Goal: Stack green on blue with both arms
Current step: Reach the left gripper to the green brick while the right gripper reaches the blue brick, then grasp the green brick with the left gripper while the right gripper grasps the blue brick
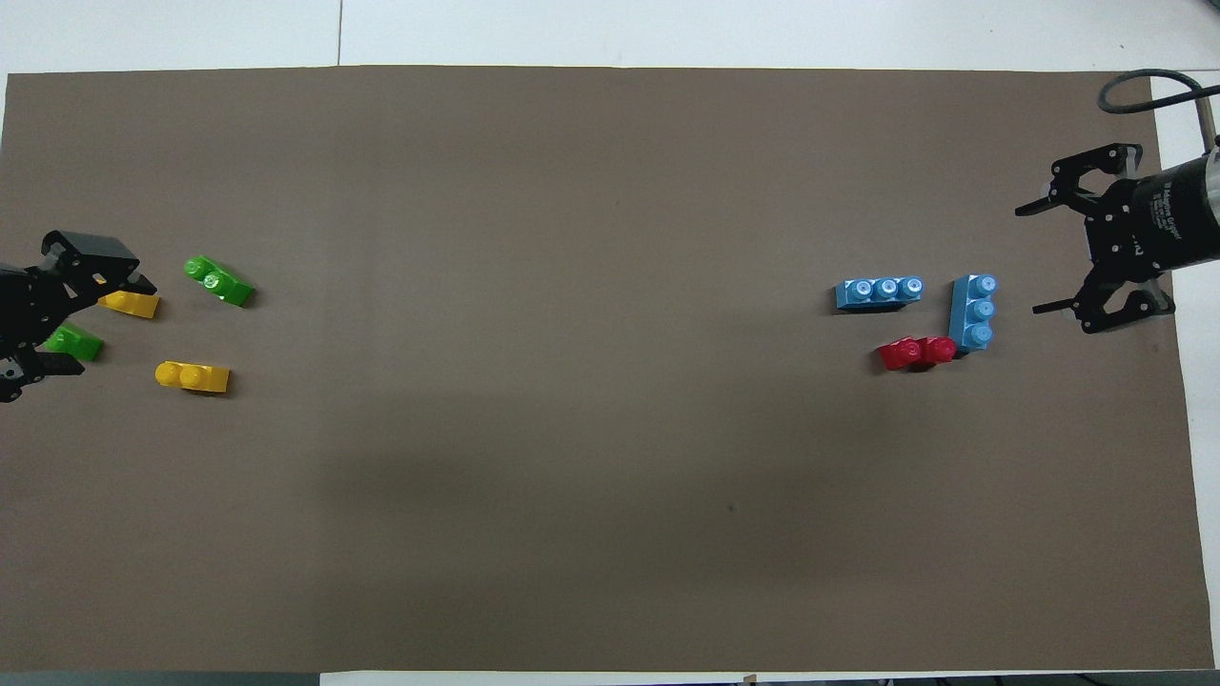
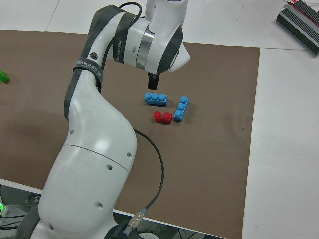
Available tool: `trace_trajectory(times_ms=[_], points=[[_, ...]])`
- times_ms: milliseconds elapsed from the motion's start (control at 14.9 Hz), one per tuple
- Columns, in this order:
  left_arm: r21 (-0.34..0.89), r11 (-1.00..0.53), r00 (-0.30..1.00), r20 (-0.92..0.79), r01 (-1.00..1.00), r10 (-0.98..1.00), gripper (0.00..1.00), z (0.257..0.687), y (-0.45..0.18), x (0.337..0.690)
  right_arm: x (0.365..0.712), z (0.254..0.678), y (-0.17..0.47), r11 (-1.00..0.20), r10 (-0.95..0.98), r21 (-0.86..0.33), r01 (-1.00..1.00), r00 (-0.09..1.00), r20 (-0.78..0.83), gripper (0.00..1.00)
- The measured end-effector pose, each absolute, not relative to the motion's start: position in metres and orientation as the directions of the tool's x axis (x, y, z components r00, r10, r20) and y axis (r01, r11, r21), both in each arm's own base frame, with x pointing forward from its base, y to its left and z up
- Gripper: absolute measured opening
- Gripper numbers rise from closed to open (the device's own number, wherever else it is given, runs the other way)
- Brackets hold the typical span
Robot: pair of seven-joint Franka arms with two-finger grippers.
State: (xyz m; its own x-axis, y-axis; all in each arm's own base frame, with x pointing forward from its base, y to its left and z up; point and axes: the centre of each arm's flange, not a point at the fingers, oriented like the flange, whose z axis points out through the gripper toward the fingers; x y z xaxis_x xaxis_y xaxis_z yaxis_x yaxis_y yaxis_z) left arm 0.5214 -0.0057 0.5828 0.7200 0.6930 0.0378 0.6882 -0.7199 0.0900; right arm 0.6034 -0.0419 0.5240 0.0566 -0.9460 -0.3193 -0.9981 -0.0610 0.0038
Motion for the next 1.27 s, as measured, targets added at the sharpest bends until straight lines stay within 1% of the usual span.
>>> trace_trajectory(times_ms=[201,535,669,803,1003,1137,1271], points=[[0.092,-0.683,0.683,0.035,0.725,0.729,1.00,0.563,0.001,0.526,0.620,0.492,-0.042,-0.049,-0.944,0.018,-0.999,0.041,-0.328,1.00],[0.068,-0.652,0.653,0.011,0.755,0.757,1.00,0.508,0.015,0.546,0.638,0.443,-0.031,-0.028,-0.936,0.023,-0.999,0.018,-0.352,1.00],[0.058,-0.645,0.646,0.002,0.762,0.763,1.00,0.484,0.019,0.558,0.638,0.427,-0.024,-0.036,-0.934,0.039,-0.999,0.020,-0.358,0.99],[0.047,-0.629,0.630,-0.008,0.776,0.777,1.00,0.463,0.030,0.567,0.637,0.412,-0.021,-0.045,-0.923,0.040,-0.998,0.026,-0.384,1.00],[0.029,-0.615,0.616,-0.024,0.788,0.788,1.00,0.443,0.041,0.576,0.630,0.394,-0.021,-0.082,-0.917,0.052,-0.995,0.055,-0.394,1.00],[0.019,-0.613,0.613,-0.033,0.790,0.789,1.00,0.432,0.041,0.584,0.627,0.385,-0.022,-0.083,-0.916,0.056,-0.995,0.054,-0.397,0.99],[0.013,-0.606,0.606,-0.038,0.795,0.795,1.00,0.420,0.045,0.596,0.625,0.380,-0.024,-0.080,-0.910,0.056,-0.995,0.050,-0.412,1.00]])
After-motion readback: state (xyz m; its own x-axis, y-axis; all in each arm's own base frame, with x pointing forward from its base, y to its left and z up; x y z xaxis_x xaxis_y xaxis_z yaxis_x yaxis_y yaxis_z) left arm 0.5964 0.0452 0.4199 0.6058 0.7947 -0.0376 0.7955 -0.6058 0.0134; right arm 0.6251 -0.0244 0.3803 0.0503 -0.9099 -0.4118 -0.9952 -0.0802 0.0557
